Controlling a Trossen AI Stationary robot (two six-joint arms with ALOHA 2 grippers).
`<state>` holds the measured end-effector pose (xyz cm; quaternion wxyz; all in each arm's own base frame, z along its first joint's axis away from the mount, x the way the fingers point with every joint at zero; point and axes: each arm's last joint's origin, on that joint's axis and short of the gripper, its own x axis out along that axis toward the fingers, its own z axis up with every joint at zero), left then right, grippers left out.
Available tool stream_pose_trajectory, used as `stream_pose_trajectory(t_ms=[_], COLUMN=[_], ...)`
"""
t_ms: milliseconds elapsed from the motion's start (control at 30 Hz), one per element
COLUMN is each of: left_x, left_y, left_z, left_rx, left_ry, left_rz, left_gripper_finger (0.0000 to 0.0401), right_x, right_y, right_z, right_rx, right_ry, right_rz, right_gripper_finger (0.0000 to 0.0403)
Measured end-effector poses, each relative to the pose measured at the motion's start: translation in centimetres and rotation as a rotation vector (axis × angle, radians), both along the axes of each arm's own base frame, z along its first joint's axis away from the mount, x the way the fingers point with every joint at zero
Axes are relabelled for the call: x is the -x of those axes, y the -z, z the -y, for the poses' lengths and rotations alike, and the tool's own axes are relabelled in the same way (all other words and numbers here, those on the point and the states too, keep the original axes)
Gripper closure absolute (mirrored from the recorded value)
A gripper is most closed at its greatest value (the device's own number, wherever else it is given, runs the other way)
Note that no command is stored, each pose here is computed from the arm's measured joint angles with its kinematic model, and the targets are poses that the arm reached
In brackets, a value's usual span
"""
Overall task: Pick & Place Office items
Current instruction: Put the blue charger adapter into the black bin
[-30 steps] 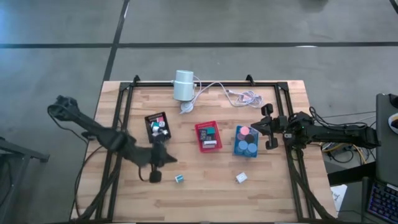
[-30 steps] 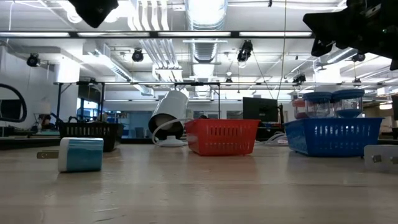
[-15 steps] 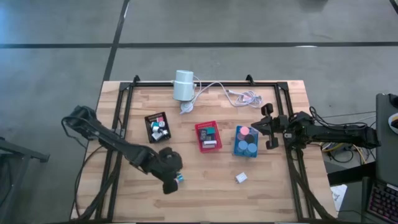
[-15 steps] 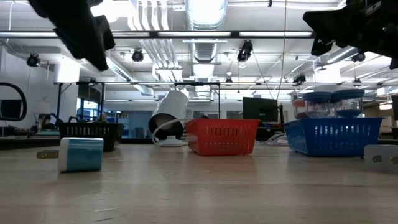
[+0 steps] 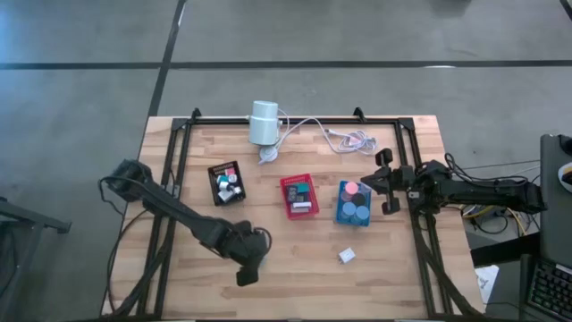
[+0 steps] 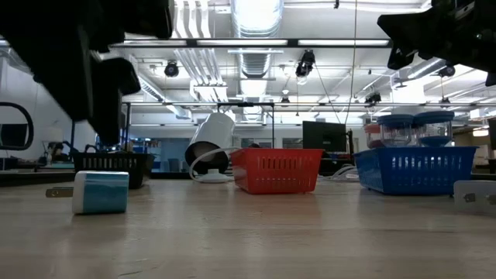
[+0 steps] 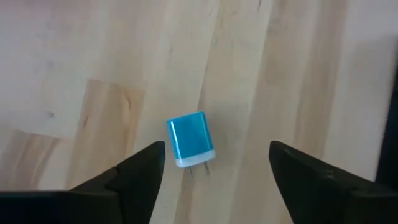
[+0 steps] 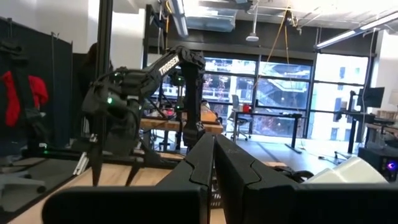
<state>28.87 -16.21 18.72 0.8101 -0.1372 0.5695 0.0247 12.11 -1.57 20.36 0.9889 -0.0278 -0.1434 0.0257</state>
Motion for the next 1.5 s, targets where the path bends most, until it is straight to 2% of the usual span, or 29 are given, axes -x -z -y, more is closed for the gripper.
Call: stream_pose_trajectory(t_ms=[400,733,900,1233,1500], left_x=[-1.6,-1.9,-1.9,-1.8,-1.9], left_y=[3.7,4.0,4.1,4.0,3.3], left_z=[-0.4,-0.9,-0.9,-0.8,-0.8], left_rx=[-0.028,-0.044,-0.048,-0.058,-0.071], left_ry=[0.005,0.034,0.045,0.170,0.275], left_rz=[-0.112,-0.120,-0.119,-0.113,-0.084], left_gripper_finger=[0.0104,0.0110,0.0153,0.0307,0.0311], right_x=[0.0,0.0,0.0,0.0,0.0], right_y=[0.0,0.1,0.1,0.1,0.1], right_z=[0.0,0.0,0.0,0.0,0.0], right_rx=[-0.015,-0.011,-0.011,-0.011,-0.006], right_ry=[-0.002,-0.001,-0.001,-0.001,0.000], right_rz=[-0.003,-0.007,-0.007,-0.009,-0.010], right_gripper_finger=[0.0392,0.0392,0.0392,0.0392,0.0392])
